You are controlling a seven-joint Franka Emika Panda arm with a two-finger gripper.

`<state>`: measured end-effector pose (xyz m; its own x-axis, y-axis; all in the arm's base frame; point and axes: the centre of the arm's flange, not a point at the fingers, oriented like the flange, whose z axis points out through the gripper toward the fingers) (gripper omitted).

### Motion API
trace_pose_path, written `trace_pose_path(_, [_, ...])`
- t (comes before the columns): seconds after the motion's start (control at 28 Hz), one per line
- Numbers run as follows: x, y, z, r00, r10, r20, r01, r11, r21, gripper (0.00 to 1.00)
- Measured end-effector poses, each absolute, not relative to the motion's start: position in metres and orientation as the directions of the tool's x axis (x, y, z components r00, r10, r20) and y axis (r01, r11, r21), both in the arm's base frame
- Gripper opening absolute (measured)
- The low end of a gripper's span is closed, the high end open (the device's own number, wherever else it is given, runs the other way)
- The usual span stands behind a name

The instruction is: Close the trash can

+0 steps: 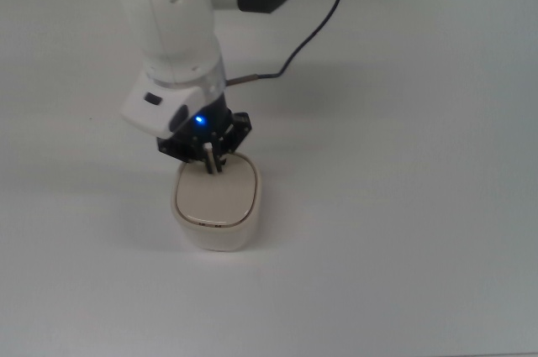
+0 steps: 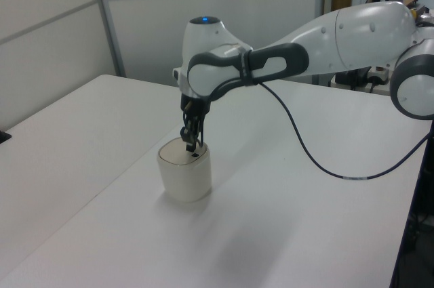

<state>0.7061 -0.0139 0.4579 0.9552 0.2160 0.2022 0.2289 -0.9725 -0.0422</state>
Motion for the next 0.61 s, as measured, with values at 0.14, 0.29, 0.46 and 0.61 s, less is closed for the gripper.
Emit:
trace_pose_path(0.14, [0.697,-0.032,0.491,0.959,0.207,0.192,0.217,-0.976,-0.032,0.27])
trace_pose_path(0.29, [0.679,-0.040,0.526,0.962,0.225,0.158,0.226,-0.974,0.011,0.45])
trace_pose_path(0.46, [0.663,-0.045,0.544,0.966,0.239,0.101,0.235,-0.971,0.055,0.63])
trace_pose_path(0.61, [0.657,-0.055,0.542,0.972,0.228,0.057,0.224,-0.972,0.066,0.78])
